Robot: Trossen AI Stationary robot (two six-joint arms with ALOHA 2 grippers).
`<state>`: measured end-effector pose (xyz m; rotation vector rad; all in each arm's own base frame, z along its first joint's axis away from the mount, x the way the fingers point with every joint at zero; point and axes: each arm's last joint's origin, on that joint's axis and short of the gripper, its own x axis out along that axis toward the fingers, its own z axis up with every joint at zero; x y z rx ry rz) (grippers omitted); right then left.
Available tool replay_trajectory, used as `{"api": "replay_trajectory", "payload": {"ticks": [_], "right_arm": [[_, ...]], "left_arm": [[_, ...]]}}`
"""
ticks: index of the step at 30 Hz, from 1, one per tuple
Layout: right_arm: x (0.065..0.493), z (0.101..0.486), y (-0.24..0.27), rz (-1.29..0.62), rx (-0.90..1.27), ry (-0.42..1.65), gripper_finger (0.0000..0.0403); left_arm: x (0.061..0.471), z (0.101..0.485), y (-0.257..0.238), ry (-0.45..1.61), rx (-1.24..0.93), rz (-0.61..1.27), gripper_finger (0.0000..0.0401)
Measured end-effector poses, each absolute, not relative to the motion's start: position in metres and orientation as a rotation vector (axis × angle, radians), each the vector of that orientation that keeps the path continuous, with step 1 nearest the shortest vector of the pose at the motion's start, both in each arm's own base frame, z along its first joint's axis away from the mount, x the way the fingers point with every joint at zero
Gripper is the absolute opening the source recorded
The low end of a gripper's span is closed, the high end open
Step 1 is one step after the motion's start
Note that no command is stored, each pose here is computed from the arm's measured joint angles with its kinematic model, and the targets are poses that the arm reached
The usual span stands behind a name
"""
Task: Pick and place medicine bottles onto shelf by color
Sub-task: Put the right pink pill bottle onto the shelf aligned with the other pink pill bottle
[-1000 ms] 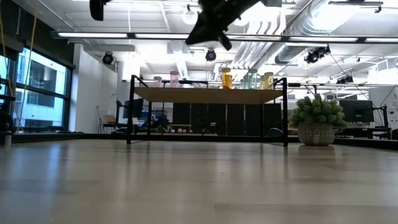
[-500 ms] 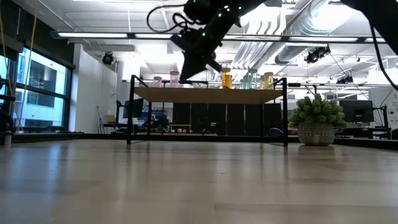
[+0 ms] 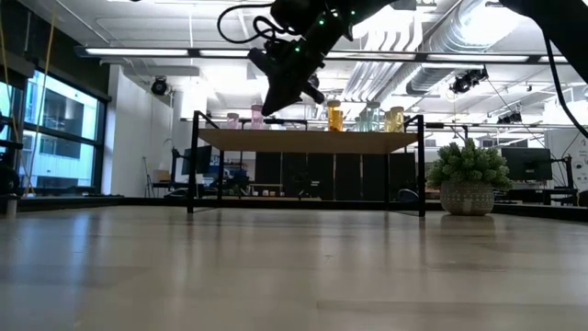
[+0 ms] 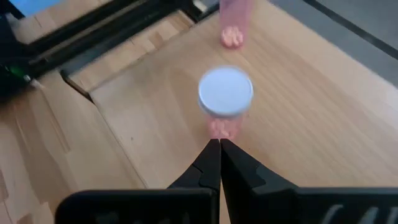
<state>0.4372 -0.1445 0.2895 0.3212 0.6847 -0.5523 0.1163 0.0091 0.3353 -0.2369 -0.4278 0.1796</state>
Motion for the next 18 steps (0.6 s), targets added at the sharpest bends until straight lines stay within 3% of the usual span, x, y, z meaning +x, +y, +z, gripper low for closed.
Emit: {"api": "replay_trajectory", "payload": {"ticks": [18], "right_arm": [[0.447, 0.28, -0.148, -0.551, 0.307, 0.646, 0.0]], "left_arm": [[0.117, 0.335, 0.009, -0.429, -0.264, 0.174, 0.0]]}}
